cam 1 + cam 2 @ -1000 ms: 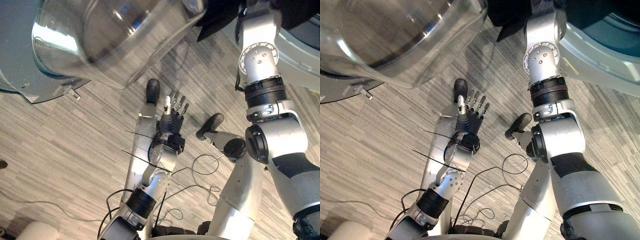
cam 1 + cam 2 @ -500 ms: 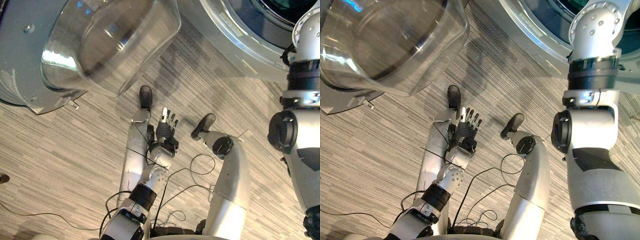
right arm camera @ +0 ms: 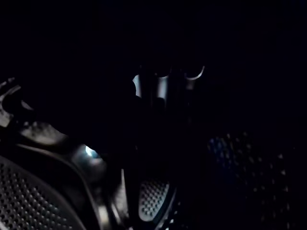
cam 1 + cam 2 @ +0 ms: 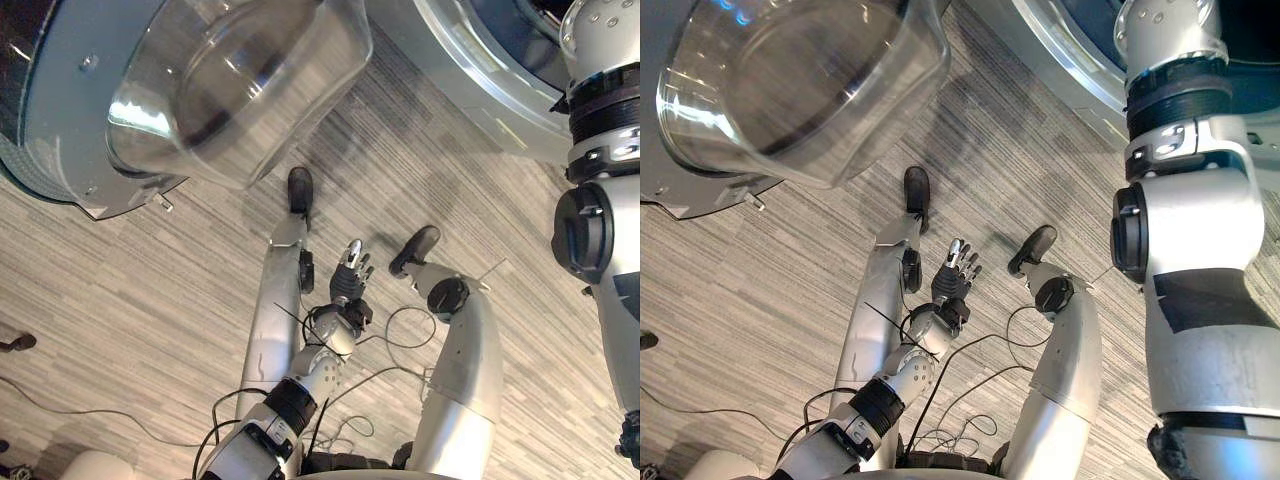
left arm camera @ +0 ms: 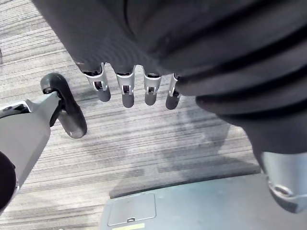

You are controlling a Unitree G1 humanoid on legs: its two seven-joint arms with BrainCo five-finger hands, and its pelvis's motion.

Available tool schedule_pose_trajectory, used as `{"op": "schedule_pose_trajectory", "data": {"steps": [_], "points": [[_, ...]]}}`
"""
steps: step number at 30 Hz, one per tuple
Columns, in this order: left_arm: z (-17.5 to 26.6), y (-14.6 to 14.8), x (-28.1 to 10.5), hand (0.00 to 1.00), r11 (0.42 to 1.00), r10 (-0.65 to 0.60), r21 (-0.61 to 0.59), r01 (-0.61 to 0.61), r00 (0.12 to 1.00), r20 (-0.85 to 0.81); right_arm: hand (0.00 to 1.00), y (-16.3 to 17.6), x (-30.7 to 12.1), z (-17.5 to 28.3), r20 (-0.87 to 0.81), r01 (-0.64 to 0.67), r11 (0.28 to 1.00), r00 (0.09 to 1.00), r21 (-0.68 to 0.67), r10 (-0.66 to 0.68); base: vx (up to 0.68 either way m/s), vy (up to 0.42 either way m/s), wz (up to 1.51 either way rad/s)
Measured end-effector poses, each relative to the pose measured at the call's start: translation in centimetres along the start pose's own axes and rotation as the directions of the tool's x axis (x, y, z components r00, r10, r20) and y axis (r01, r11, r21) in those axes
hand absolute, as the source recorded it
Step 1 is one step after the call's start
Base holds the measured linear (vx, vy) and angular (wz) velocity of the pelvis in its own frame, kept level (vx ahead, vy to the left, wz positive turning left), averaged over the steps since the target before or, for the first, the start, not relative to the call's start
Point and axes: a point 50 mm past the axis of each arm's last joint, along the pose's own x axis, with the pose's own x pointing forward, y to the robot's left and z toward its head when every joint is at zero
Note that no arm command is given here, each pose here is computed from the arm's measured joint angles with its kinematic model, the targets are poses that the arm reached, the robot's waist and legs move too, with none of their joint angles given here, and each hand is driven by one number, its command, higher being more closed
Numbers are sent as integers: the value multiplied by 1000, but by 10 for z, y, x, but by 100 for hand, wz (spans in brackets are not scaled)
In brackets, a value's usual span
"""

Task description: Pick up the laundry basket with both hands and put the clothes into the washing machine.

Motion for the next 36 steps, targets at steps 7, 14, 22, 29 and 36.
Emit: {"op": "schedule_pose_trajectory", "data": {"steps": [7,14,22,29,36], "points": [[1,0,0,0,1000,-5,-2,5,1000,5,0,13,5,21,48,-48,998,998,44,46,-7,6,2],[2,1,0,0,1000,-2,-1,2,1000,10,0,14,3,15,40,-83,996,996,23,82,-28,3,-7],[12,8,2,0,1000,10,-16,-9,999,53,0,-57,-1,-36,-77,-111,964,993,-242,95,-26,-30,-1],[14,14,6,0,997,58,-54,-55,996,62,0,-193,-39,-87,-251,41,919,956,-392,-150,-65,-54,6],[11,46,12,0,975,202,-97,-199,979,18,0,-329,-129,-95,-332,302,850,823,-433,-461,-77,-21,5]]}}
